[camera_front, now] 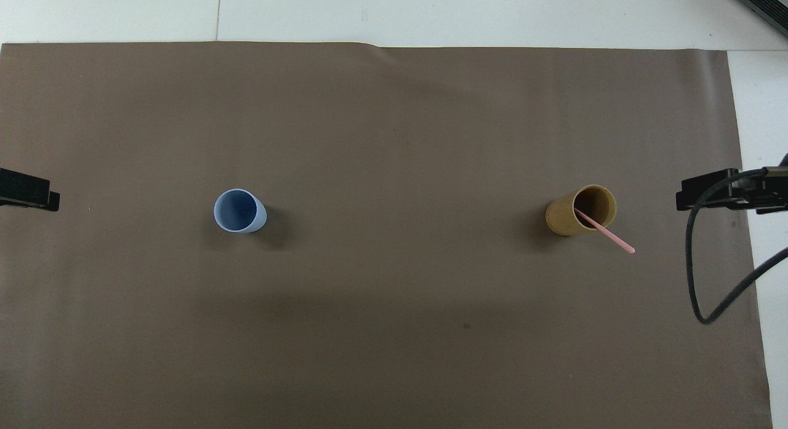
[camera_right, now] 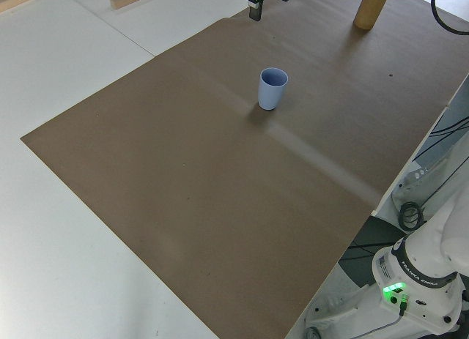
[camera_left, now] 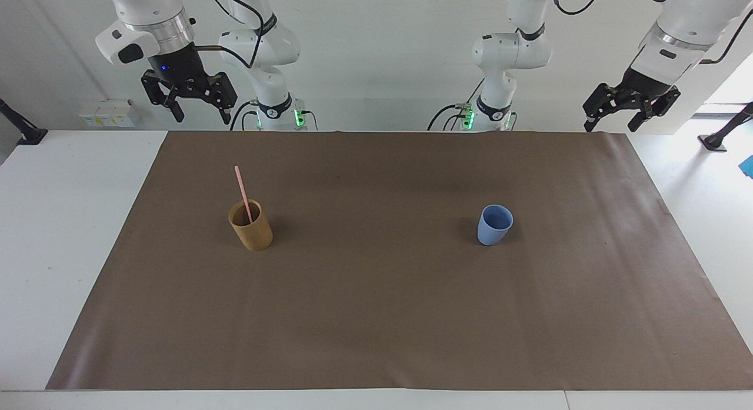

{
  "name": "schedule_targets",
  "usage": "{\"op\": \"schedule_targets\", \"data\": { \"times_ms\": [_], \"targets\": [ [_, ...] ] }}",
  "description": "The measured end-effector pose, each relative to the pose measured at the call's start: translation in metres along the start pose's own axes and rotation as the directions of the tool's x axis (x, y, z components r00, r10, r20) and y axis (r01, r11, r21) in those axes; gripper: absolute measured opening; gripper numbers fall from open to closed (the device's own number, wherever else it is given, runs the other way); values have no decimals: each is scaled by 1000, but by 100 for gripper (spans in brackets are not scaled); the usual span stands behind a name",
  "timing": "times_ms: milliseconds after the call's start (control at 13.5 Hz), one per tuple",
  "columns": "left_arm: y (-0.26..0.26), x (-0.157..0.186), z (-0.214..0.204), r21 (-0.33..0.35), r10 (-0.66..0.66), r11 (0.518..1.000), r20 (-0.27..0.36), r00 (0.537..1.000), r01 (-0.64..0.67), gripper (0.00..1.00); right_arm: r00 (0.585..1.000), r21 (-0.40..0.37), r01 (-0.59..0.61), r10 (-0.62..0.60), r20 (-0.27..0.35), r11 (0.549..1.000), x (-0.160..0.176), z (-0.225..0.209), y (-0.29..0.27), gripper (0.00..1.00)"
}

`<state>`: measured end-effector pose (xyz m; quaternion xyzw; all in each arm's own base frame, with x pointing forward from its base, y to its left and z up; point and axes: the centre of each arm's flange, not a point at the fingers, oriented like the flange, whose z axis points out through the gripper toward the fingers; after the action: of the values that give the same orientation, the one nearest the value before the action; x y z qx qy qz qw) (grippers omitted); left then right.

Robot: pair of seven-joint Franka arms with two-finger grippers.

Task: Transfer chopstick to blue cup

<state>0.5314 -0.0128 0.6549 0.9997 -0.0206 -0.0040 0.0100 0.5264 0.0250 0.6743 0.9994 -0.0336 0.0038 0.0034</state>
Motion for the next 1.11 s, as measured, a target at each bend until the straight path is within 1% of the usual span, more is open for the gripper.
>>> {"op": "schedule_targets", "data": {
  "times_ms": [149, 297, 446, 595, 818, 966, 1115],
  "targets": [
    [7, 9, 31, -1, 0, 1000, -3, 1000, 0, 100, 1000, 0, 0, 0, 0, 1000, 0, 0, 0, 100],
    [27, 17, 83, -1, -14, 1000, -4, 1000, 14, 100, 1000, 0, 0, 0, 0, 1000, 0, 0, 0, 100],
    [47, 17, 137, 0, -37, 999, 4, 999, 37, 100, 1000, 0, 0, 0, 0, 1000, 0, 0, 0, 100],
    [62, 11, 178, 3, -68, 998, 12, 998, 68, 100, 1000, 0, 0, 0, 0, 1000, 0, 0, 0, 100],
    [79, 5, 225, 1, -123, 992, -3, 992, 123, 100, 1000, 0, 0, 0, 0, 1000, 0, 0, 0, 100],
    [91, 8, 255, -5, -142, 990, -33, 989, 142, 100, 1000, 0, 0, 0, 0, 1000, 0, 0, 0, 100],
    [94, 12, 273, -11, -154, 988, -53, 987, 154, 100, 1000, 0, 0, 0, 0, 1000, 0, 0, 0, 100]
  ]
}}
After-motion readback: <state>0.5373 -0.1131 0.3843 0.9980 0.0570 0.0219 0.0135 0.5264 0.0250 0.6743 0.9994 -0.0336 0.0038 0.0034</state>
